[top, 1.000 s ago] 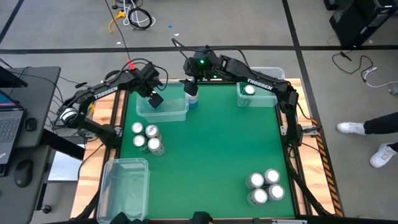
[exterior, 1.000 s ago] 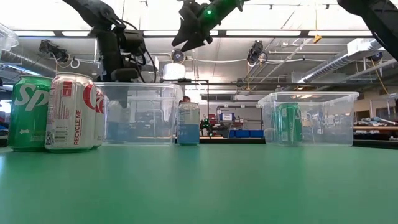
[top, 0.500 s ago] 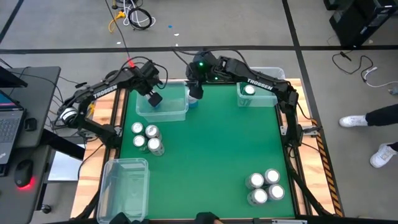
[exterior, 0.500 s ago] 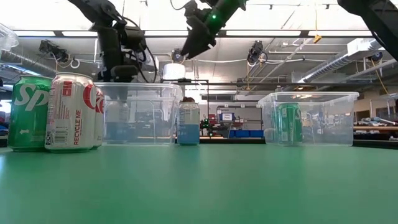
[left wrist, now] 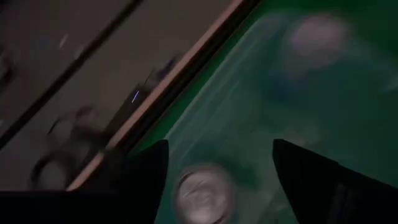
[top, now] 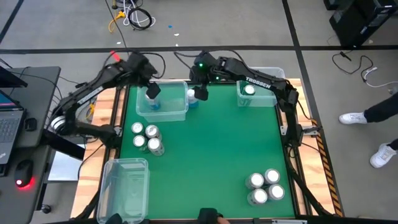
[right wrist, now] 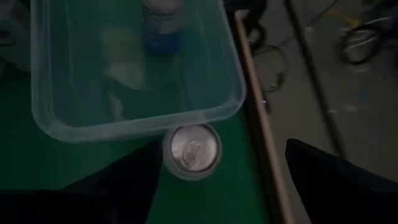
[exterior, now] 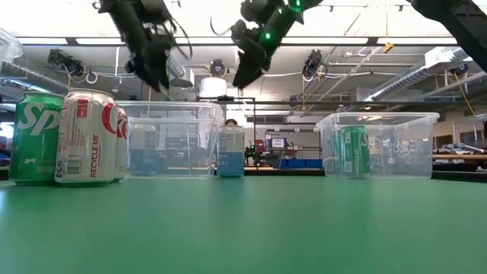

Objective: Sort soda cans
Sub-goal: Put the top blue white soda can into the top left transparent bin

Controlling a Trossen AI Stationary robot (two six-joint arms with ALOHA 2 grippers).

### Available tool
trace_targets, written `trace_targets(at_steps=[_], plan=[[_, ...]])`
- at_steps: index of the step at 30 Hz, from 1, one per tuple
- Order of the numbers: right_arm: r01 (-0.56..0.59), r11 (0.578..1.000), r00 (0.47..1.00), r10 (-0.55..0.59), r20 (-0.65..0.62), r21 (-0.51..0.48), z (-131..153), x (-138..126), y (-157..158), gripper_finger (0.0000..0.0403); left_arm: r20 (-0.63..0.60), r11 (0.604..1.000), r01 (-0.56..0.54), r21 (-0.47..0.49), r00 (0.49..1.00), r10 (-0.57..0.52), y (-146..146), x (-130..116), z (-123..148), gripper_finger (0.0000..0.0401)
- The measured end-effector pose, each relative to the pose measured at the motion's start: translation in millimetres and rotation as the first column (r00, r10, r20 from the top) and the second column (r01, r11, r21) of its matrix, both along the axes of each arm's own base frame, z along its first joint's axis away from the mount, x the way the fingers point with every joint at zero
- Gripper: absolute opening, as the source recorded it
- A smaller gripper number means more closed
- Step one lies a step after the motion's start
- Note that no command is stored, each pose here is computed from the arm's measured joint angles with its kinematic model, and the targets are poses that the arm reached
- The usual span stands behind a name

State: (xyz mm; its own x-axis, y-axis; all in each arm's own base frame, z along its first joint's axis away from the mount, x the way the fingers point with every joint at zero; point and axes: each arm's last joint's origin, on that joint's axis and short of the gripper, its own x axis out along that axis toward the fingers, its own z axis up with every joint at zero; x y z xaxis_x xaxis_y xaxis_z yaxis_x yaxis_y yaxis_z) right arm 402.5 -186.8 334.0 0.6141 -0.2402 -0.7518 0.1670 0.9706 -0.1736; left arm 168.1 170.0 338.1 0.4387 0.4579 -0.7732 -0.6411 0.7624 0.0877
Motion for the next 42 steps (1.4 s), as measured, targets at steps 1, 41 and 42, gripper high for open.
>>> trace_targets(at_steps=[1,41,42], plan=[[-0.01,1.0,1.0,0.01,0.013,0.029,-4,-1,-4,0.0322,0.056,1.0,0.024,0.013,0.998,-0.025,-4,-3,4,0.0272],[0.02,0.989,0.99,-0.04,0.133,0.149,-104,-2,-25,0.0321,0.46,0.943,0.285,0.172,0.823,-0.333,-35,-29,-13,0.0134],[0.017,0.988,0.989,-0.039,0.14,0.153,-104,-1,-25,0.0321,0.46,0.943,0.285,0.172,0.823,-0.333,-35,-29,-13,0.0134]])
